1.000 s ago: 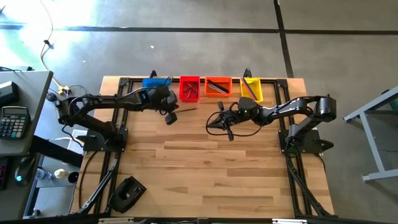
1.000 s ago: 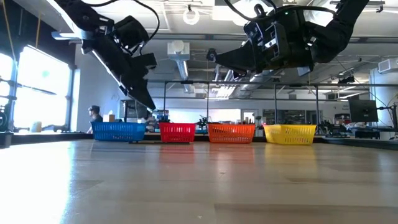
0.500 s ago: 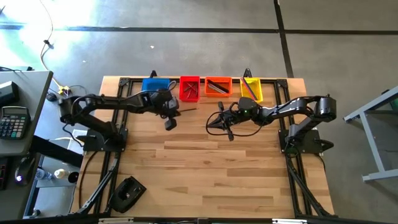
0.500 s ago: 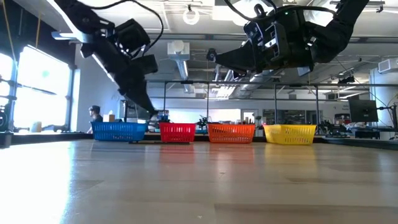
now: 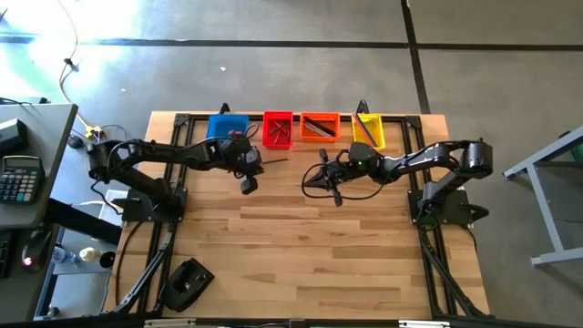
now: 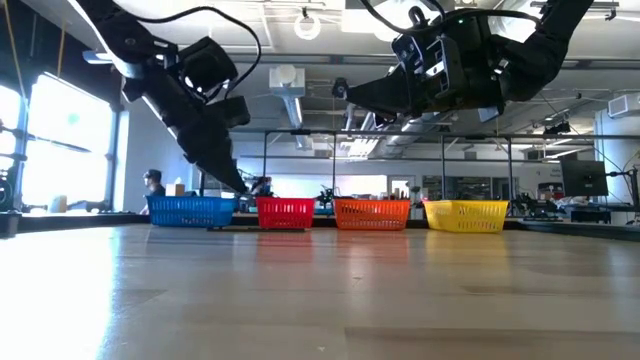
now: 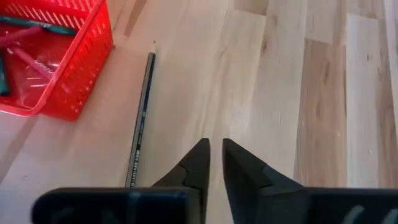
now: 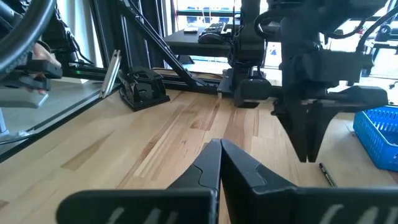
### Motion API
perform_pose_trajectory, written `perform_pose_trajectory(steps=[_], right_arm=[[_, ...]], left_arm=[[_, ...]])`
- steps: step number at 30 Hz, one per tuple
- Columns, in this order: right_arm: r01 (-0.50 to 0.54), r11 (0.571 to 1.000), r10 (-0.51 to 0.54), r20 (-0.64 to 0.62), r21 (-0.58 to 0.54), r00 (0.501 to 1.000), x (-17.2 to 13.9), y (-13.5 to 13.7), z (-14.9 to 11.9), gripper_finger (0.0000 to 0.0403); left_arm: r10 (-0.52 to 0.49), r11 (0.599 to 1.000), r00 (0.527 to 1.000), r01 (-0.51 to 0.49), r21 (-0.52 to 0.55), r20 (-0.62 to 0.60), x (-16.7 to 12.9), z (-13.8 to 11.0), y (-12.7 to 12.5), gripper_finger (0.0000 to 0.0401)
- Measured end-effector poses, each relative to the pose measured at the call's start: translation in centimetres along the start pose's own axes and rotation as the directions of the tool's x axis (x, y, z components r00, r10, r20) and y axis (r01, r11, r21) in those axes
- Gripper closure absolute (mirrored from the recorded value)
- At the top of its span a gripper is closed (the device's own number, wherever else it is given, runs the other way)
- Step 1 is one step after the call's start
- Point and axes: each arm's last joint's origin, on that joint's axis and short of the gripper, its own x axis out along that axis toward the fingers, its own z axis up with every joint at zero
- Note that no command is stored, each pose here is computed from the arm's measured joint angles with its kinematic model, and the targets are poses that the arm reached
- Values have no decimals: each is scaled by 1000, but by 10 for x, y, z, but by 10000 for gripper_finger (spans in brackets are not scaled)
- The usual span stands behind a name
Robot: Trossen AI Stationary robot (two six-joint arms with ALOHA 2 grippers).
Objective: Sort crayons/erasers/pens/pencils in bins
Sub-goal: Put the dark blue colored pencil into the yellow bin
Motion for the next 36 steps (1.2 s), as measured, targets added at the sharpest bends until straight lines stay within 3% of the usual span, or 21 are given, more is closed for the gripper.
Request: perform_pose_trajectory(steps=[6,10,16,25,36], right_arm=[[1,1000,-1,6,-4,1000,0,0,1,403],[1,1000,-1,9,-5,1000,0,0,1,403],[0,1000,0,9,-5,1000,0,0,1,403],[0,1000,0,10,-6,1000,0,0,1,403],[0,1000,0,7,-5,1000,0,0,1,403]], left_arm=[[61,998,997,-62,-8,-52,17,-7,3,317],[156,988,987,-156,-2,-43,29,-7,9,285],[165,984,981,-171,-50,-106,35,-17,23,266],[123,988,976,-137,-70,-179,35,-27,32,302],[25,998,954,-42,-51,-297,32,-35,15,370]])
